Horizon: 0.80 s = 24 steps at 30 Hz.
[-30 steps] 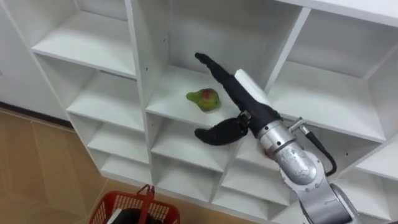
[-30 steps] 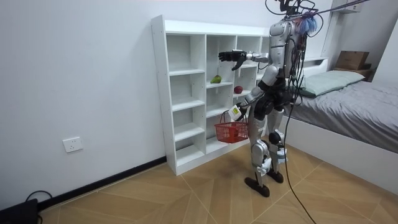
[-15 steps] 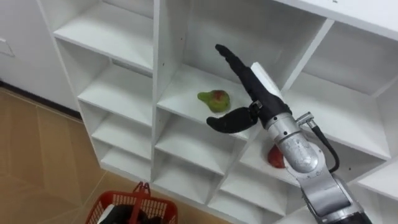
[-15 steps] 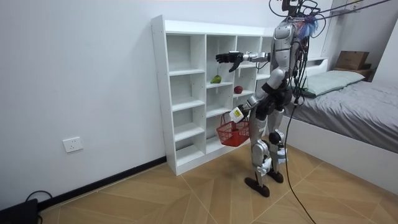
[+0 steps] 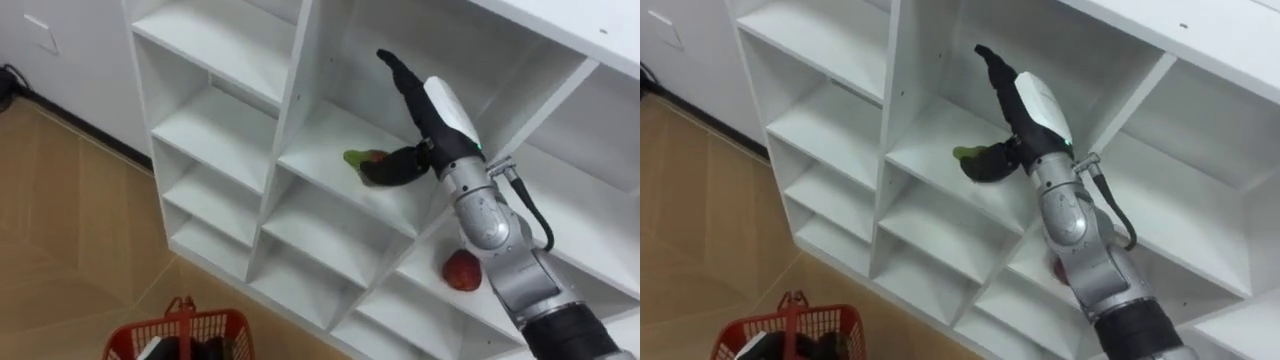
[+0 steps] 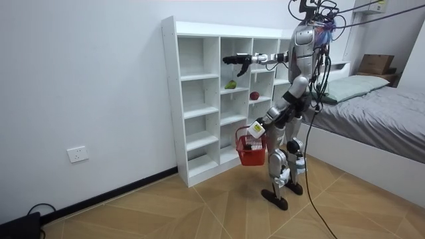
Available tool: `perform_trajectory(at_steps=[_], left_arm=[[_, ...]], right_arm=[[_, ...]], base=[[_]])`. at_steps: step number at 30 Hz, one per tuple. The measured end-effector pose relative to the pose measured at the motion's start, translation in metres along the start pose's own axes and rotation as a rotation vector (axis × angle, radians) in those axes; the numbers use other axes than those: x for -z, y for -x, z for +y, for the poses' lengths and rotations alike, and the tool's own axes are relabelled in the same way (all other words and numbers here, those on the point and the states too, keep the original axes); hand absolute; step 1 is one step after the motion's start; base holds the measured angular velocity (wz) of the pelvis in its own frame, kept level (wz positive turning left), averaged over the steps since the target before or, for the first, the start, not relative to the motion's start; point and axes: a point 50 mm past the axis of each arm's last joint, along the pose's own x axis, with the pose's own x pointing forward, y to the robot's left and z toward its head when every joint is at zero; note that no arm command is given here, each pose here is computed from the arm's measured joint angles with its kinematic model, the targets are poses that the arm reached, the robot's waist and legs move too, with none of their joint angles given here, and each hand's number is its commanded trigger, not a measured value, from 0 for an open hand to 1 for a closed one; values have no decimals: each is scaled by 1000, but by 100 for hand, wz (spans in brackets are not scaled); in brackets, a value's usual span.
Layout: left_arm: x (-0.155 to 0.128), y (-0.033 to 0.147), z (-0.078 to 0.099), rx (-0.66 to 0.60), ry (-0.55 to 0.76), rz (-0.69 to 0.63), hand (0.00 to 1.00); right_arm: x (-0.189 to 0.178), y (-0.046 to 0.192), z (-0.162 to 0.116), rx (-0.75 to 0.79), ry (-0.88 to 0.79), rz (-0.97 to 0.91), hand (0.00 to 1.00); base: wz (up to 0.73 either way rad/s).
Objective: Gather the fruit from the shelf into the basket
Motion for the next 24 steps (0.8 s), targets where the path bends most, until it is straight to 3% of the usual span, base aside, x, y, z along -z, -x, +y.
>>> perform_trajectory(at_steps=[17, 24], left_arm=[[-16, -6, 0, 6, -45, -21, 100], [-22, -8, 2, 1, -56, -24, 100]], right_arm=[[41, -5, 7, -66, 46, 204, 0], [51, -15, -7, -60, 90, 255, 0]], base=[[5], [1]])
